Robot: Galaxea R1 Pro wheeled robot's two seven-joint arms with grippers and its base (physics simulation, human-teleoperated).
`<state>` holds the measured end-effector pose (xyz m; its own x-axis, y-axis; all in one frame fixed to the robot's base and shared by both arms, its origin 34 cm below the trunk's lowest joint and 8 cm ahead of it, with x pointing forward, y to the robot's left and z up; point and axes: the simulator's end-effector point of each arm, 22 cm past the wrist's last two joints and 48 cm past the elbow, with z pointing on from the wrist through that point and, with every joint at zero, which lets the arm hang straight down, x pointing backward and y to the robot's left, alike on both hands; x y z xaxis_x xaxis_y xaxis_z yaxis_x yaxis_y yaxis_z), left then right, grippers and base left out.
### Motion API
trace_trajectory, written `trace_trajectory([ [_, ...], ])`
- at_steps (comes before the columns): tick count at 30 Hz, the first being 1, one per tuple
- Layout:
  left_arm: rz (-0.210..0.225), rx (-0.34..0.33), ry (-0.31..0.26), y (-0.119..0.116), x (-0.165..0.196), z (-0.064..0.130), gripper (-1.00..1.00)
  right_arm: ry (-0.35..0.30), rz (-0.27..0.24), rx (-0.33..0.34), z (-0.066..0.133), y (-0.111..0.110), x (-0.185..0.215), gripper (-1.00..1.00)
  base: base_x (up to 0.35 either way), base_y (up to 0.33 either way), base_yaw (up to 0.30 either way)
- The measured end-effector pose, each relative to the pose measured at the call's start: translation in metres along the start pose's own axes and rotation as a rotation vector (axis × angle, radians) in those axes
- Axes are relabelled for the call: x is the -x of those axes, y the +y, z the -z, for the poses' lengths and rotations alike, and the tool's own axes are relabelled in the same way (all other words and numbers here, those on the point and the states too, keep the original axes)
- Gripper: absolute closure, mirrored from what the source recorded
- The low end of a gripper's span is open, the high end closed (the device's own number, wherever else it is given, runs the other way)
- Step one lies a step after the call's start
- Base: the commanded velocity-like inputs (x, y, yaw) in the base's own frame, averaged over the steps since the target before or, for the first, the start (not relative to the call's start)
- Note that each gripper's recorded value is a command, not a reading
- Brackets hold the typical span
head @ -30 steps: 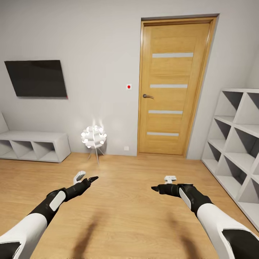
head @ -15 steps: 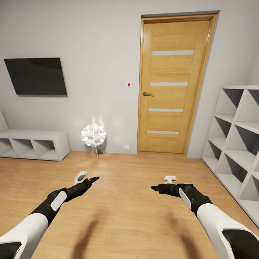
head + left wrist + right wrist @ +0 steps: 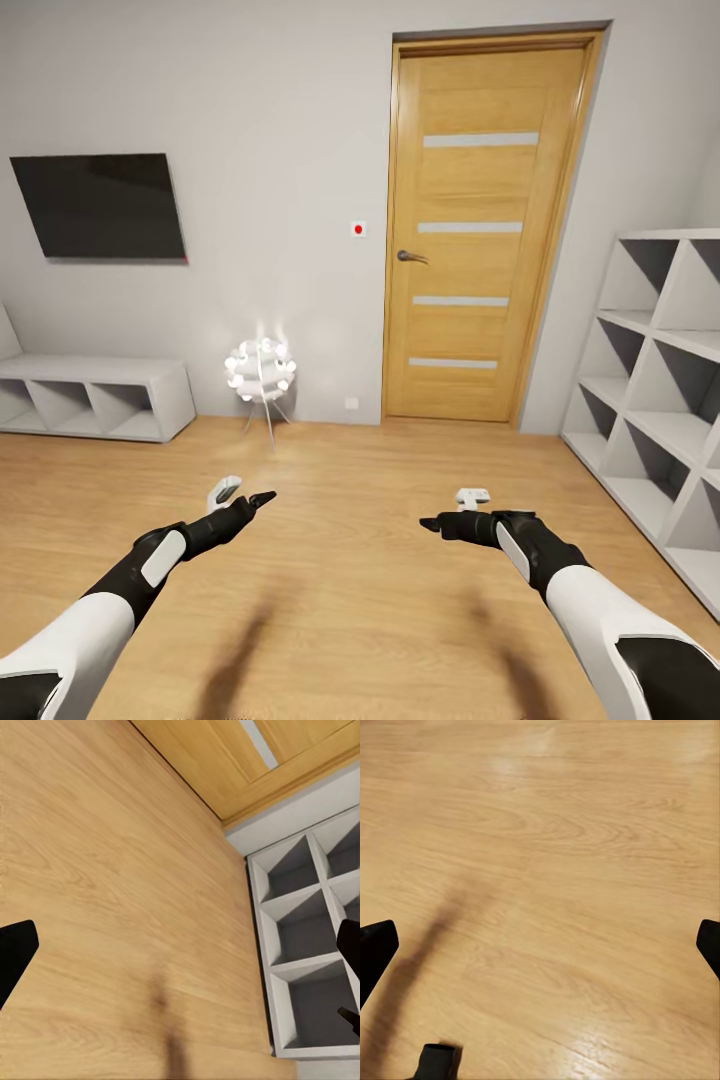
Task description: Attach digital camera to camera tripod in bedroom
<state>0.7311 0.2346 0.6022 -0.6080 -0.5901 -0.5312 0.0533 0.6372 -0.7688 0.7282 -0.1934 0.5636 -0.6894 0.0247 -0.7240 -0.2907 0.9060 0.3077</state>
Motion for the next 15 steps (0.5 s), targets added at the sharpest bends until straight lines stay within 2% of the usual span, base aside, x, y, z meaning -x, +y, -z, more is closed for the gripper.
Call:
trace_trajectory([
  [15,-0.002,0.001,0.002,0.025,-0.023,-0.006,-1.00,-0.003,-0.001,-0.002,-0.015,-0.009,-0.029,-1.00,0.000,0.000,0.000],
])
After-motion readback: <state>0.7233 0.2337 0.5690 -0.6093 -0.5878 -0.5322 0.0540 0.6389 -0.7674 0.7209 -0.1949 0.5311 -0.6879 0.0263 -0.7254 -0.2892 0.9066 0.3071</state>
